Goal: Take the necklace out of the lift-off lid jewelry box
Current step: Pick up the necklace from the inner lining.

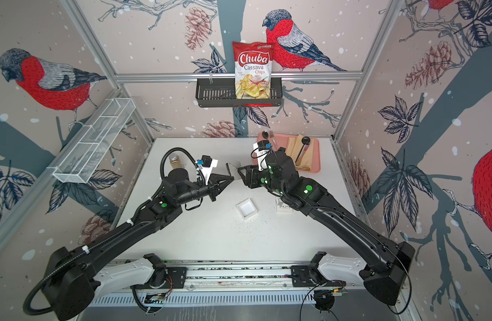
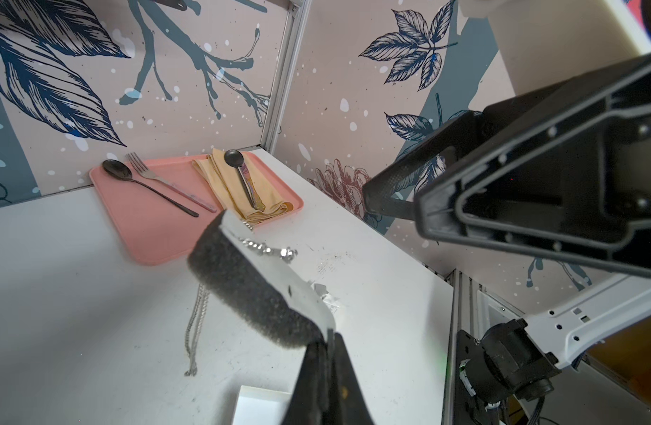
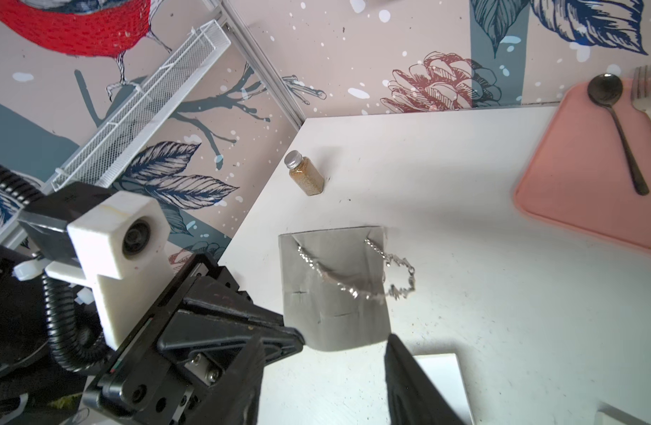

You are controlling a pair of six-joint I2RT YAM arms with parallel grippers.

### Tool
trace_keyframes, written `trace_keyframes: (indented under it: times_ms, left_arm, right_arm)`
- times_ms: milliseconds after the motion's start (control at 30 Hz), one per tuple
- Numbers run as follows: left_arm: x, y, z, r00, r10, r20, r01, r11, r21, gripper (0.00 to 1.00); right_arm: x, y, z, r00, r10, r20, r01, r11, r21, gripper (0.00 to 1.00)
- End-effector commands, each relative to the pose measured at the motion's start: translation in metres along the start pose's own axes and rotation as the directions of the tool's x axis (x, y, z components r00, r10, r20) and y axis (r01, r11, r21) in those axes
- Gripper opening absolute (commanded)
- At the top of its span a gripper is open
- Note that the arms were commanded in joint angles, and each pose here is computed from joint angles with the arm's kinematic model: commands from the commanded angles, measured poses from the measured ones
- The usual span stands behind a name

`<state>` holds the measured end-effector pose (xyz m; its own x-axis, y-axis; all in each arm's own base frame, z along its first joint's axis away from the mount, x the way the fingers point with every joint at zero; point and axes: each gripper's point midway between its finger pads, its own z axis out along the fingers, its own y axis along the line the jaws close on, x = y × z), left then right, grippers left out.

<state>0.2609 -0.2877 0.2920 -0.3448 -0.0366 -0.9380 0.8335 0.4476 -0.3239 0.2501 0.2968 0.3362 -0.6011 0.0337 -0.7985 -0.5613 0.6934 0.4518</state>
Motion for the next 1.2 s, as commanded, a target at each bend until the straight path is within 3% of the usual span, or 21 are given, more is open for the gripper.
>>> trace_keyframes:
  times_ms: [0,167,467,600,700,833,1167]
  left_arm:
    - [-0.003,-0.005,-0.002,0.997,0.081,0.002,-0.081,0.996,0.021,0.02]
    - [0.0,-0.01,-0.005,0.987,0.162,-0.005,-0.161,0.986,0.035,0.02]
    - [0.005,-0.02,-0.013,0.934,0.357,-0.021,-0.356,0.934,0.041,0.01]
    - [0.007,-0.028,-0.012,0.896,0.443,-0.036,-0.441,0.896,0.046,0.01]
    - [0.011,-0.034,-0.011,0.866,0.498,-0.044,-0.495,0.867,0.065,0.0]
    - [0.009,-0.035,-0.012,0.859,0.511,-0.036,-0.509,0.859,0.062,0.0]
    - [0.009,-0.041,-0.015,0.832,0.555,-0.016,-0.553,0.83,0.068,0.0]
  right_arm:
    - [-0.006,0.009,0.001,0.997,-0.074,0.006,0.074,0.997,-0.034,0.53]
    - [-0.01,0.011,-0.001,0.989,-0.147,0.01,0.148,0.988,-0.048,0.5]
    - [-0.016,-0.017,-0.023,0.966,-0.216,0.14,0.221,0.975,-0.021,0.49]
    - [-0.007,0.0,-0.025,0.938,-0.323,0.127,0.338,0.934,-0.119,0.51]
    - [0.004,0.018,-0.029,0.883,-0.443,0.154,0.466,0.866,-0.178,0.51]
    - [0.012,0.027,-0.031,0.839,-0.517,0.17,0.543,0.816,-0.197,0.49]
    - [0.014,0.013,-0.023,0.826,-0.549,0.125,0.563,0.817,-0.126,0.35]
